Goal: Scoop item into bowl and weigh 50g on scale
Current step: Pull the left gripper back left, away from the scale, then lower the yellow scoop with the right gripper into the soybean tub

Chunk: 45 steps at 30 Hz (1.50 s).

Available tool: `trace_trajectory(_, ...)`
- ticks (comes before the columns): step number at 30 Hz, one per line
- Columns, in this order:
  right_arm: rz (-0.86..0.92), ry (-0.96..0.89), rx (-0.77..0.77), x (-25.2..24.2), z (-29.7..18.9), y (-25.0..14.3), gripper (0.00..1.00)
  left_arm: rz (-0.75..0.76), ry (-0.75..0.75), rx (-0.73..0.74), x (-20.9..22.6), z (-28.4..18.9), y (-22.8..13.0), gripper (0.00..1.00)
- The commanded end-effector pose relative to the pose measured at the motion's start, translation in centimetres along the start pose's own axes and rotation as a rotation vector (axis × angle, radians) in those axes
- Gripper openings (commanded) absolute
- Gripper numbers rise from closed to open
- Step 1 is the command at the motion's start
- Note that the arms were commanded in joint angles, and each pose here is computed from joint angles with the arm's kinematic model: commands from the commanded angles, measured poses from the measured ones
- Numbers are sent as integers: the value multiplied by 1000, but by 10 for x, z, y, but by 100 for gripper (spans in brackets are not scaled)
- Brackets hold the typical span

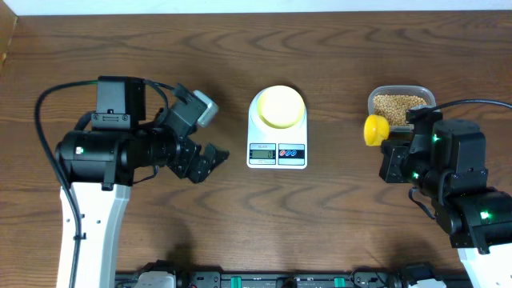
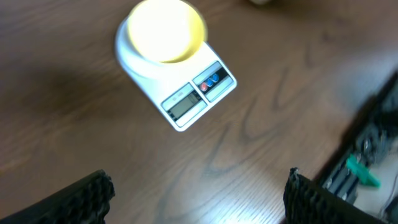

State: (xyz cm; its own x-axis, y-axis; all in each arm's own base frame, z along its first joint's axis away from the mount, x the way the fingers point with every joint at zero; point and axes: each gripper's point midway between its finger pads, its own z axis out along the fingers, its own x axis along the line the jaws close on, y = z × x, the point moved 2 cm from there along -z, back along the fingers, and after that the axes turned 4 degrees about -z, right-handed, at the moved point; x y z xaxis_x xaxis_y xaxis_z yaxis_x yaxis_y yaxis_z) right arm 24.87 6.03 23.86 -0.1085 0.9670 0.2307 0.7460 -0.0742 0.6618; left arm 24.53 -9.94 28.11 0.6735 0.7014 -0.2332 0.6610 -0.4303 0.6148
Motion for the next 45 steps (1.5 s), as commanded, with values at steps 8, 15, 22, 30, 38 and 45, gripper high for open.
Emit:
trace_trajectory(8, -107, -71, 4, -10, -3, 0, 1, 273, -108, 106, -7, 30, -34, 90)
trace_trajectory(15, -110, -71, 5, -10, -3, 0, 1, 270, -35, 157, 7, 32, -39, 90)
trace_trajectory(22, -113, -72, 7, -10, -3, 0, 1, 243, -50, 170, 10, 38, -39, 90)
trace_trajectory(30, -112, -72, 12, -10, -3, -1, 1, 215, -77, 208, 22, 55, -41, 90)
trace_trajectory(38, -112, -73, 16, -11, -3, -3, 1, 214, -78, 211, 22, 56, -41, 90)
trace_trajectory(45, -112, -137, 9, -23, -5, 0, 1, 217, -60, 224, 25, 56, -42, 90)
